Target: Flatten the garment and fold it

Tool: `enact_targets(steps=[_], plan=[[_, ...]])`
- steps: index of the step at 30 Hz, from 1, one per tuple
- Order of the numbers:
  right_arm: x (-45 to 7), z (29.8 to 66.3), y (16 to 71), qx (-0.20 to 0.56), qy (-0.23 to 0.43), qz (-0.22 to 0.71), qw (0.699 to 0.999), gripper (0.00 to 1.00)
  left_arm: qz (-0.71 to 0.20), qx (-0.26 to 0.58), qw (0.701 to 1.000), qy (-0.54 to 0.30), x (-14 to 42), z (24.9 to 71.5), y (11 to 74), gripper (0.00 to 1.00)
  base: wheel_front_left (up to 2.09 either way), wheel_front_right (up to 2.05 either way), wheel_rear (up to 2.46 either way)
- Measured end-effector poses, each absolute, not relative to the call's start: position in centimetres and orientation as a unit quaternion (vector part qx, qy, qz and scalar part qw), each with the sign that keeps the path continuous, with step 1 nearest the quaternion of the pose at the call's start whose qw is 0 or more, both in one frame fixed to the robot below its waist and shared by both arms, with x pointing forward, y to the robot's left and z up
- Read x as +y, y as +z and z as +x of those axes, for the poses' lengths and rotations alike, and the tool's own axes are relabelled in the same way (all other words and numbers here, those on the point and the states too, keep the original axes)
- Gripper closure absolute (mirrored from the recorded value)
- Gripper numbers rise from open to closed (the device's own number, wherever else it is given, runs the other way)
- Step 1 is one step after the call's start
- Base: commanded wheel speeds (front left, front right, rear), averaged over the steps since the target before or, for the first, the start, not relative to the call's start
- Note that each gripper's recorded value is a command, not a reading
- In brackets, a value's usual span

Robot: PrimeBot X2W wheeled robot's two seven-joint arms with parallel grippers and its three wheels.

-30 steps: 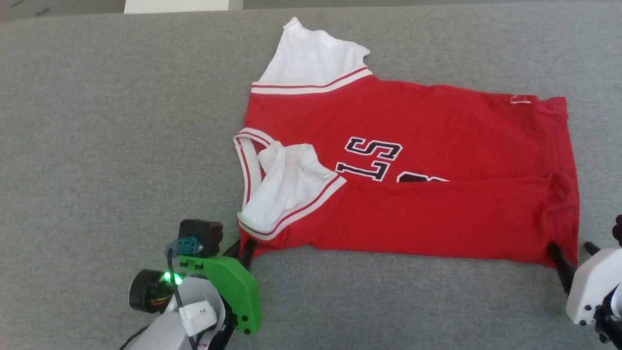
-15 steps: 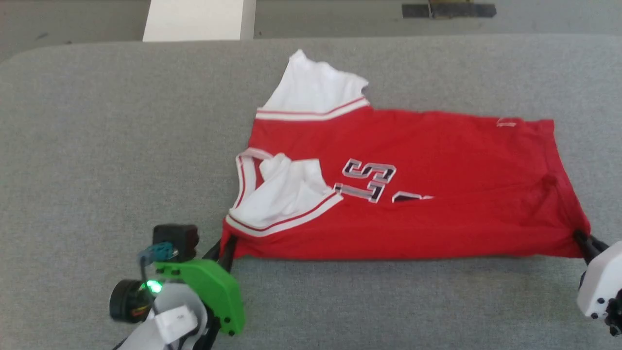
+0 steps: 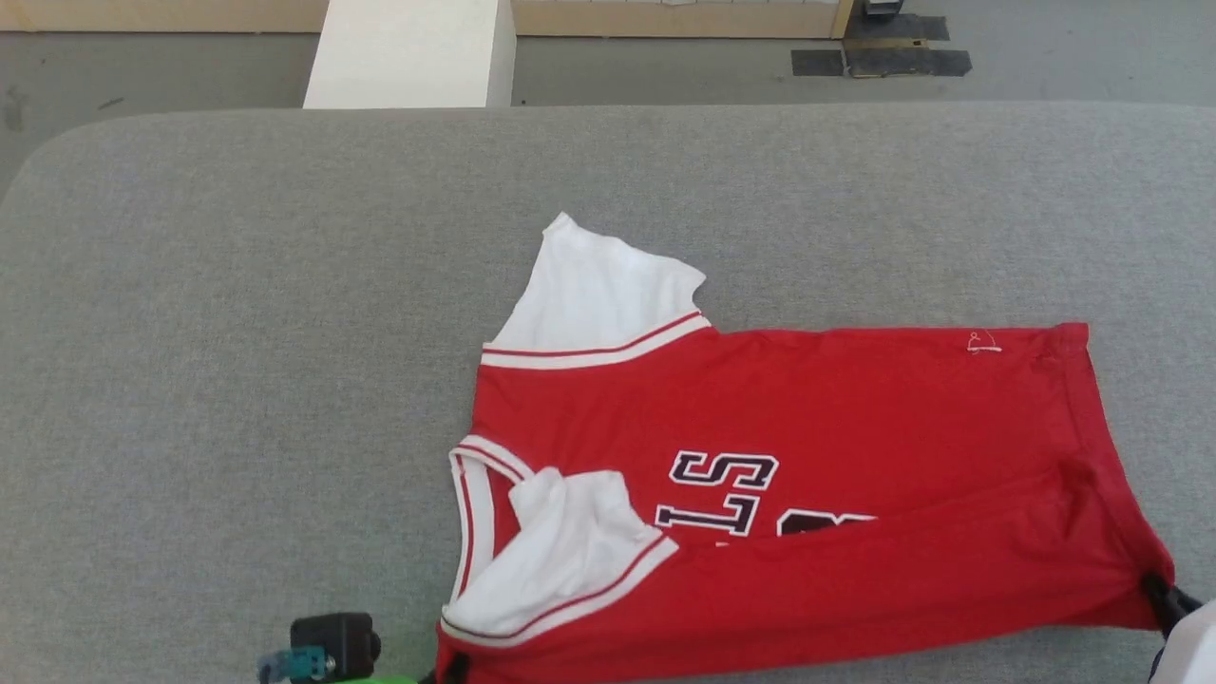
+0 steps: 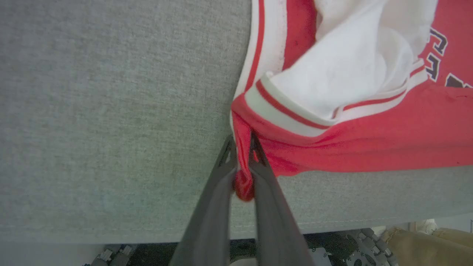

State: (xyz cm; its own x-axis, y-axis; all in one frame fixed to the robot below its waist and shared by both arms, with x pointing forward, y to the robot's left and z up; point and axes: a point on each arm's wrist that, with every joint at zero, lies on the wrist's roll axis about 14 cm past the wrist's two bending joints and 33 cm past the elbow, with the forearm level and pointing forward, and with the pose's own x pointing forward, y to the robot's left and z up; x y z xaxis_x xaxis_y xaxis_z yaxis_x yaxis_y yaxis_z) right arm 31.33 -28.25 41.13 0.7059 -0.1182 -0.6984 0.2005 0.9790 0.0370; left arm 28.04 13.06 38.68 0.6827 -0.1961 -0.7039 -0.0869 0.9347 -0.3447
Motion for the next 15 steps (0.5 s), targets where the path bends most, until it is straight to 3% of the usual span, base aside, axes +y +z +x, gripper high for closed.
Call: enact_targets(steps=[3, 4, 5, 6, 11, 15], plan=[[-28.0, 31.0, 40.6, 0.377, -0.087, 0.06, 0.92, 1.0, -0.191, 0.395, 0.899, -0.019, 13.0, 27.8, 38.2, 1.0, 0.0, 0.0, 0.0], [-27.9, 31.1, 40.6, 0.372, -0.088, 0.063, 0.922, 0.96, -0.194, 0.387, 0.901, -0.016, 13.1, 28.0, 38.2, 0.64, 0.0, 0.0, 0.0], [-27.7, 31.2, 40.6, 0.369, -0.086, 0.063, 0.923, 0.07, -0.196, 0.381, 0.904, -0.013, 13.2, 28.1, 38.2, 0.07, 0.0, 0.0, 0.0], [-27.6, 31.2, 40.5, 0.368, -0.083, 0.062, 0.924, 0.0, -0.196, 0.375, 0.906, -0.012, 13.3, 28.3, 38.2, 0.0, 0.0, 0.0, 0.0], [-27.3, 31.8, 41.3, 0.343, -0.079, 0.063, 0.934, 0.0, -0.195, 0.323, 0.926, 0.001, 14.6, 30.2, 39.7, 0.0, 0.0, 0.0, 0.0], [-27.4, 33.1, 43.8, 0.288, -0.078, 0.059, 0.953, 0.0, -0.189, 0.225, 0.956, 0.011, 16.3, 33.2, 43.8, 0.0, 0.0, 0.0, 0.0]])
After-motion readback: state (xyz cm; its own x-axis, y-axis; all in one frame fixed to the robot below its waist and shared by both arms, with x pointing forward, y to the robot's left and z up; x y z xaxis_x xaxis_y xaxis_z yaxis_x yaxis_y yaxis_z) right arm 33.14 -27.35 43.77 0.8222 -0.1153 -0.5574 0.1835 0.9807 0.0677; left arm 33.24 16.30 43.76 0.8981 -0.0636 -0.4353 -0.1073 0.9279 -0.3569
